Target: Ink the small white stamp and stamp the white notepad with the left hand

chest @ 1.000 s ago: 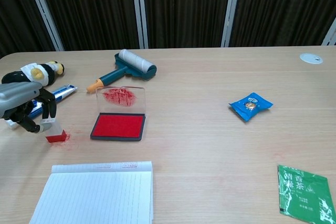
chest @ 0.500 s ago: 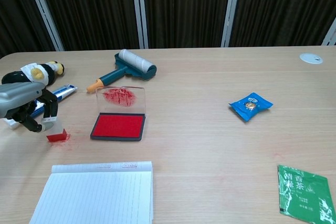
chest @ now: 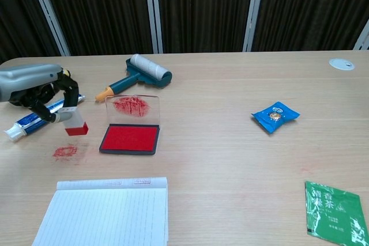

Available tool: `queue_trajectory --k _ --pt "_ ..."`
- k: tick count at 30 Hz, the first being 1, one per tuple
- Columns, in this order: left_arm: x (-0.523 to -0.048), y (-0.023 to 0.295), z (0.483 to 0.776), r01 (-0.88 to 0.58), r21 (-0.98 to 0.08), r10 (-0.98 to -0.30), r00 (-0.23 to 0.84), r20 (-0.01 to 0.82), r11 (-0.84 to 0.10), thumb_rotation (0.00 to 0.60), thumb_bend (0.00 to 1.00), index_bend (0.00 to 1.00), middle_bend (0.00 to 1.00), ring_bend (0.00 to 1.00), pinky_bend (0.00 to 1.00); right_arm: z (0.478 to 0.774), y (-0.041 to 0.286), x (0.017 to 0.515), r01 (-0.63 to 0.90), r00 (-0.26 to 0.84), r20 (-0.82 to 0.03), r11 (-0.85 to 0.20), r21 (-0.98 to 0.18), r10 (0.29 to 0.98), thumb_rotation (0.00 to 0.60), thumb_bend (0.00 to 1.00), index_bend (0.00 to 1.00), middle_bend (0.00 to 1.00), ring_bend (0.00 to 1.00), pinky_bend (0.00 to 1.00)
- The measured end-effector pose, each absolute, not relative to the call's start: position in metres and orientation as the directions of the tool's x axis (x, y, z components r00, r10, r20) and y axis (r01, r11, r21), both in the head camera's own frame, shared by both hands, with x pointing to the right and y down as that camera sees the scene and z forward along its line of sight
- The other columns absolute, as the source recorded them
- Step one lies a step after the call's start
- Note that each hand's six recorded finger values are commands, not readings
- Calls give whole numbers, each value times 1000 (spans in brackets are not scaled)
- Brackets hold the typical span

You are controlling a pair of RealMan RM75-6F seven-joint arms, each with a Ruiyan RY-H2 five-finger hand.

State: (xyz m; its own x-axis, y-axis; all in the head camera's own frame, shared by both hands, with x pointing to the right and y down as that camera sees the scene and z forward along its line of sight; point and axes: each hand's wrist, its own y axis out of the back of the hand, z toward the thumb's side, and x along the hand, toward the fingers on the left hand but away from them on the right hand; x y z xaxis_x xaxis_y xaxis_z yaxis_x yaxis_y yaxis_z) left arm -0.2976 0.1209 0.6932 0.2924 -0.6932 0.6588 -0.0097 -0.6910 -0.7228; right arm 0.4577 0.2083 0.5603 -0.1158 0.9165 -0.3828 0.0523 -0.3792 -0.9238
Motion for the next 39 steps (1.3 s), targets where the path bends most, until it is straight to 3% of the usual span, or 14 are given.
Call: queue_trajectory --k 10,19,39 --pt "-248 102 704 76 -753 -662 424 618 -654 600 394 582 551 836 801 563 202 461 54 -150 -383 -379 -924 912 600 0 0 0 0 0" --pt "-231 106 728 104 -735 -633 437 639 -670 600 398 591 554 835 801 567 202 470 54 -177 -394 -391 -919 902 600 0 0 0 0 0" --pt "-230 117 746 93 -722 -621 443 647 -686 600 398 601 558 836 801 569 201 472 48 -183 -392 -390 -919 901 600 0 0 0 0 0"
